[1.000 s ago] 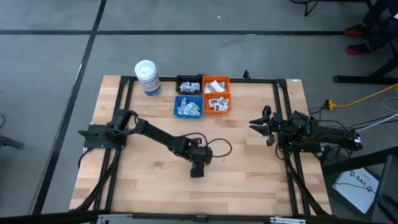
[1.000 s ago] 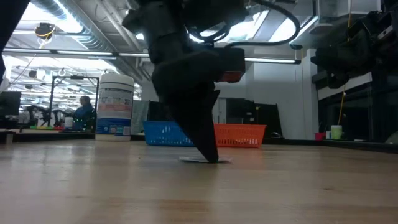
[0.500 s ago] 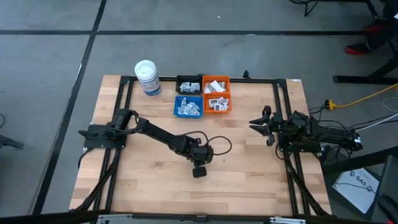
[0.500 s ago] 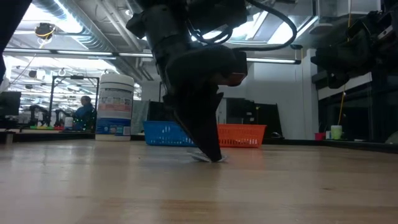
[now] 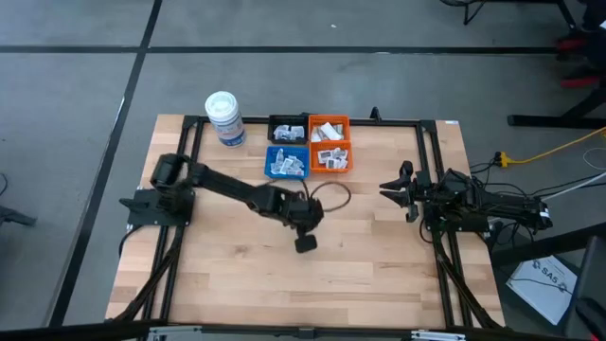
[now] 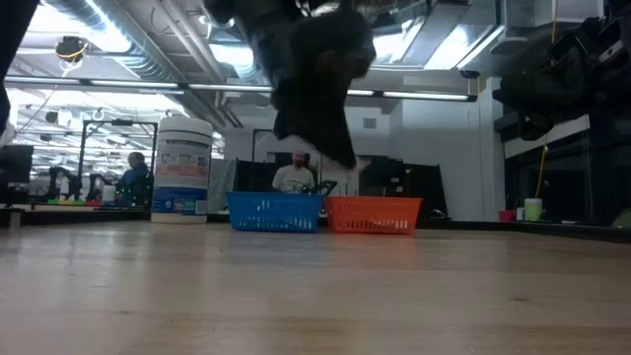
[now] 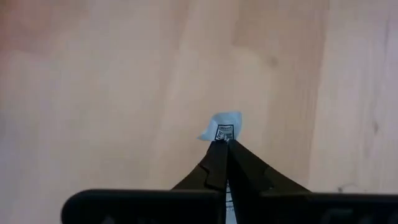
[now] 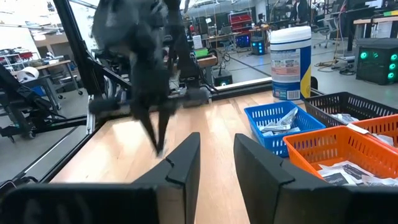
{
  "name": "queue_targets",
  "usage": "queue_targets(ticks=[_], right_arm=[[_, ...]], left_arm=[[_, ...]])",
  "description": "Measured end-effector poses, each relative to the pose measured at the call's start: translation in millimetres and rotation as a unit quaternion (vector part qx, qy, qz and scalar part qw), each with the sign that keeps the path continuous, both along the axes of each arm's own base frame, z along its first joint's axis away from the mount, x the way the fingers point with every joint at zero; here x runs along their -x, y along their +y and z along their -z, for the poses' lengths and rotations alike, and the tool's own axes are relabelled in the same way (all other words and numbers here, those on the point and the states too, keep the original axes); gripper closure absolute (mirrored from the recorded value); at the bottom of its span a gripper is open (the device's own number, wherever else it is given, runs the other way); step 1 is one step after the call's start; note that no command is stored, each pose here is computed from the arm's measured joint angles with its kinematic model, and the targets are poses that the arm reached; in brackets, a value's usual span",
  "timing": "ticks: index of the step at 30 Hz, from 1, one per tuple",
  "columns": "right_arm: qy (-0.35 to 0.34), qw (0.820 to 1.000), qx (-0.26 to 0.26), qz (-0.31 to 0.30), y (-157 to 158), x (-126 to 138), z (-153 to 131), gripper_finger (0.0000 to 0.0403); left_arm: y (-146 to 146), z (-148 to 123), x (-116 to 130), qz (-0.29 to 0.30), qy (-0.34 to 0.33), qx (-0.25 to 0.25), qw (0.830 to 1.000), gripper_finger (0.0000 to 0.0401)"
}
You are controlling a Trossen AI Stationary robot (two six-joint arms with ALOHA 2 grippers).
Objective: Pick & Place First Aid Supplies
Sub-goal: Put the ointment pack into the blue bin, then return to Home Position
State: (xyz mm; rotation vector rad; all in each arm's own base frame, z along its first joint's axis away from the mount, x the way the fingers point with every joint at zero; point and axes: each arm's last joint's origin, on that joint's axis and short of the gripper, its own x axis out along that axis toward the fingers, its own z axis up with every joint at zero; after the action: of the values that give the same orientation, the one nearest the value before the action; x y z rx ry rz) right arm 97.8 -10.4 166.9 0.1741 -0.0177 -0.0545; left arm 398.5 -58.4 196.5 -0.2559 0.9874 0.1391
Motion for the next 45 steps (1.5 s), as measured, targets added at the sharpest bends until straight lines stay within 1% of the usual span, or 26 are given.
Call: queue_targets(ticks=[5, 8, 11, 16, 21, 26, 28, 31, 33, 37, 42, 45], right_arm=[[0.000, 1.000, 0.000, 0.000, 0, 0, 0, 0.0303], [0.000, 1.000, 0.000, 0.000, 0, 0, 0, 0.0303], [0.000, 1.000, 0.000, 0.000, 0, 0, 0, 0.0303], [0.000, 1.000, 0.000, 0.000, 0, 0, 0, 0.0303], [0.000, 1.000, 0.000, 0.000, 0, 0, 0, 0.0303], [0.000, 1.000, 0.000, 0.000, 0, 0, 0, 0.0303], [0.000, 1.000, 0.000, 0.000, 0, 0, 0, 0.0303], [0.000, 1.000, 0.000, 0.000, 0, 0, 0, 0.0303], [0.000, 1.000, 0.000, 0.000, 0, 0, 0, 0.0303], [0.000, 1.000, 0.000, 0.000, 0, 0, 0, 0.0303], [0.000, 1.000, 0.000, 0.000, 0, 0, 0, 0.0303], [0.000, 1.000, 0.000, 0.000, 0, 0, 0, 0.0303]], left_arm=[[39, -36, 6, -0.031, -0.051, -0.025, 0.998, 0.0399], [67, -50, 11, -0.051, -0.067, -0.048, 0.995, 0.0399], [95, -59, 18, -0.067, -0.069, -0.068, 0.993, 0.0399], [139, -56, 33, -0.079, -0.014, -0.083, 0.993, 0.0399], [171, -50, 51, -0.067, 0.050, -0.099, 0.991, 0.0399], [192, -50, 59, -0.050, 0.062, -0.124, 0.989, 0.0392], [199, -51, 61, -0.048, 0.058, -0.124, 0.989, 0.0385], [205, -51, 64, -0.052, 0.056, -0.116, 0.990, 0.0367], [208, -51, 65, -0.052, 0.055, -0.111, 0.991, 0.0347], [210, -50, 67, -0.045, 0.056, -0.106, 0.992, 0.0292], [211, -50, 68, -0.055, 0.061, -0.103, 0.991, 0.0214], [211, -50, 68, -0.063, 0.060, -0.099, 0.991, 0.0183]])
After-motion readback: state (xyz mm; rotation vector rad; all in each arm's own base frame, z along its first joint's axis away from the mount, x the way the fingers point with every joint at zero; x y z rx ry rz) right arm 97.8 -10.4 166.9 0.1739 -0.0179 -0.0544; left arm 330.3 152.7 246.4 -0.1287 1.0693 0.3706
